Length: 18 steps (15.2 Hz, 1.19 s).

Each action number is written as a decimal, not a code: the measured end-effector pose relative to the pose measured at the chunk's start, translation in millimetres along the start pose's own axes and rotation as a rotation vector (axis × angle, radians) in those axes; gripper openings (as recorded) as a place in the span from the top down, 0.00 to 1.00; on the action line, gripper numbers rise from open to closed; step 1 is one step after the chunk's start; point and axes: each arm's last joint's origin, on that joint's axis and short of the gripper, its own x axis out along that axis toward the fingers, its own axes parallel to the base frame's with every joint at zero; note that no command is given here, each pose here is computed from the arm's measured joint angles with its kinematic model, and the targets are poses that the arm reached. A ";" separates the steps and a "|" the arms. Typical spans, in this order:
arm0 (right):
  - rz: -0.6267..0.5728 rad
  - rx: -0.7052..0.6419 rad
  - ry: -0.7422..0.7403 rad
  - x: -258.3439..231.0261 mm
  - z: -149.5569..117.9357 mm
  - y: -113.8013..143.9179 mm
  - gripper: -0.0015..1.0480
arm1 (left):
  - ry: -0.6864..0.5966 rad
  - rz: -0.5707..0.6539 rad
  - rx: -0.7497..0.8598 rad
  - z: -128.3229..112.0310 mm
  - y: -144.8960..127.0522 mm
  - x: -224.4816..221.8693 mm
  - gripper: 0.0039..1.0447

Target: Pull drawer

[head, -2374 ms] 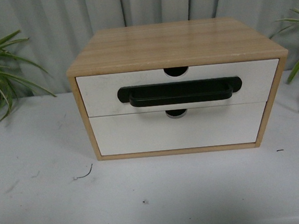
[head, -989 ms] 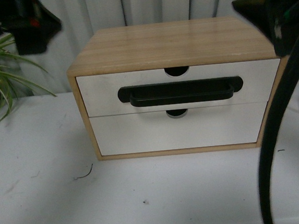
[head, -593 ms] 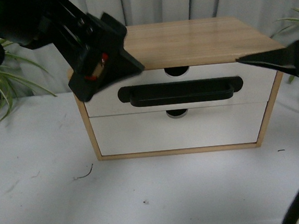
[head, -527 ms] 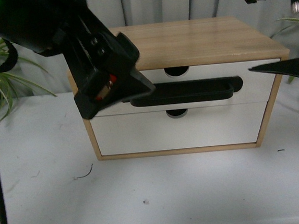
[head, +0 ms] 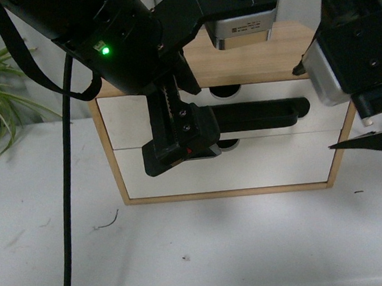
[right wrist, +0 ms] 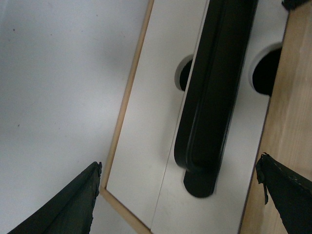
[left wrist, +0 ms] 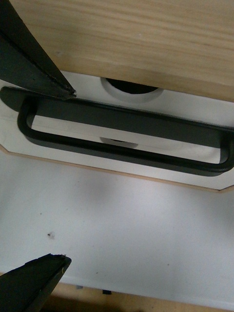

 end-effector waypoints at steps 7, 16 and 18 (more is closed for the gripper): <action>0.035 -0.040 -0.045 41.0 5.9 -1.7 0.06 | -0.017 0.014 -0.018 -4.1 1.6 17.9 0.06; 0.051 -0.026 -0.021 45.9 -2.5 -2.6 0.06 | 0.006 0.013 -0.024 -12.8 -0.1 34.3 0.06; 0.058 -0.023 -0.022 54.2 -5.4 1.4 0.06 | 0.030 0.003 -0.031 -18.8 -1.5 46.4 0.06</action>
